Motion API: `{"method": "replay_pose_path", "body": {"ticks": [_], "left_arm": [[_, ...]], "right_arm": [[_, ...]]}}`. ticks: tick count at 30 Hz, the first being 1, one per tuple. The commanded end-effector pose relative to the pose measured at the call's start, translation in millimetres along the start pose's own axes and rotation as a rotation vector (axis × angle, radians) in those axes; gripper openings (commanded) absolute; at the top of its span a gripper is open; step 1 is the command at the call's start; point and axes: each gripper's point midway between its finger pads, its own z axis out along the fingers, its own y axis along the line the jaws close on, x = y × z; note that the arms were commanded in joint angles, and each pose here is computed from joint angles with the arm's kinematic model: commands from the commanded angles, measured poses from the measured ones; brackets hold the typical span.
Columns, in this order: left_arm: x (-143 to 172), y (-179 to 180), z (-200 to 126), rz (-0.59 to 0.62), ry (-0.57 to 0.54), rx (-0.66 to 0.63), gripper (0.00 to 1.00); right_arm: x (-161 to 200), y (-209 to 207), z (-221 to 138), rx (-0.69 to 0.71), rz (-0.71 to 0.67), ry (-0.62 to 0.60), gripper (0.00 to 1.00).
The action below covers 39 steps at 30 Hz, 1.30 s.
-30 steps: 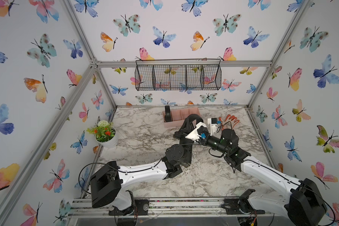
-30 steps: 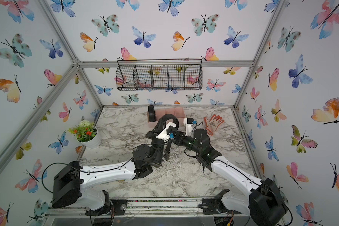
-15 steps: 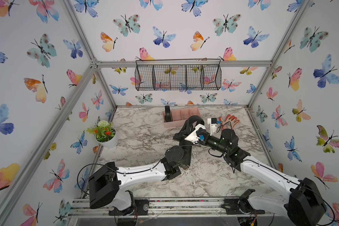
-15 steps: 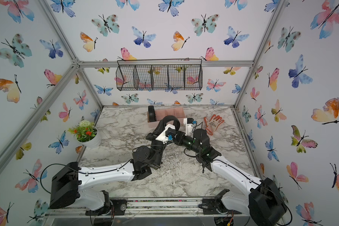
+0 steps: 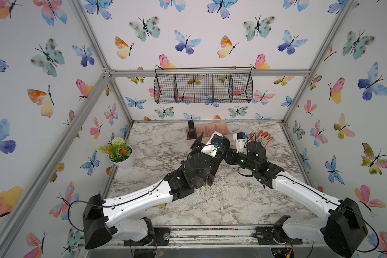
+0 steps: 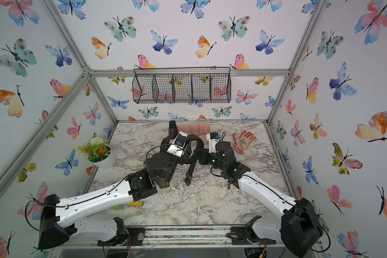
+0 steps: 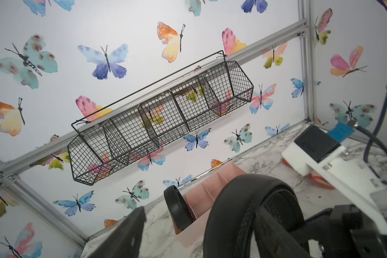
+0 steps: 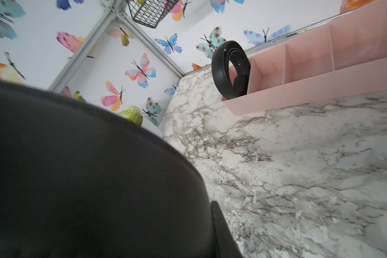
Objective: Place the belts into the storage roll
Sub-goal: Roll the belt.
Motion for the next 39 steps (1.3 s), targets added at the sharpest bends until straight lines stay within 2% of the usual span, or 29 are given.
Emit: {"method": "replay_pose_path", "body": {"ticks": [1, 8, 10, 15, 21, 34, 39], "left_arm": [[-4.6, -5.5, -5.2, -0.124, 0.072, 0.147, 0.99], [-24.8, 37.2, -2.2, -0.353, 0.167, 0.329, 0.98], [-19.9, 37.1, -2.4, -0.353, 0.228, 0.412, 0.98], [0.6, 11.8, -3.9, -0.291, 0.38, 0.577, 0.98], [18.1, -30.4, -10.8, -0.327, 0.519, 0.806, 0.98], [38.9, -57.4, 1.1, -0.339, 0.59, 0.89, 0.98], [47.4, -66.1, 7.2, -0.331, 0.637, 0.912, 0.98]], "right_arm": [[-11.9, -6.2, -0.2, 0.068, -0.125, -0.009, 0.04], [-29.7, -3.5, -4.6, 0.128, -0.328, -0.009, 0.04], [-33.8, 0.0, -6.0, 0.13, -0.402, 0.003, 0.04], [-39.3, -1.0, -9.4, 0.175, -0.526, 0.05, 0.04], [-55.3, -2.0, -17.0, 0.247, -0.626, 0.056, 0.03], [-48.0, -8.2, -25.4, 0.311, -0.774, 0.139, 0.04], [-43.4, -5.4, -28.1, 0.322, -0.821, 0.131, 0.03]]}}
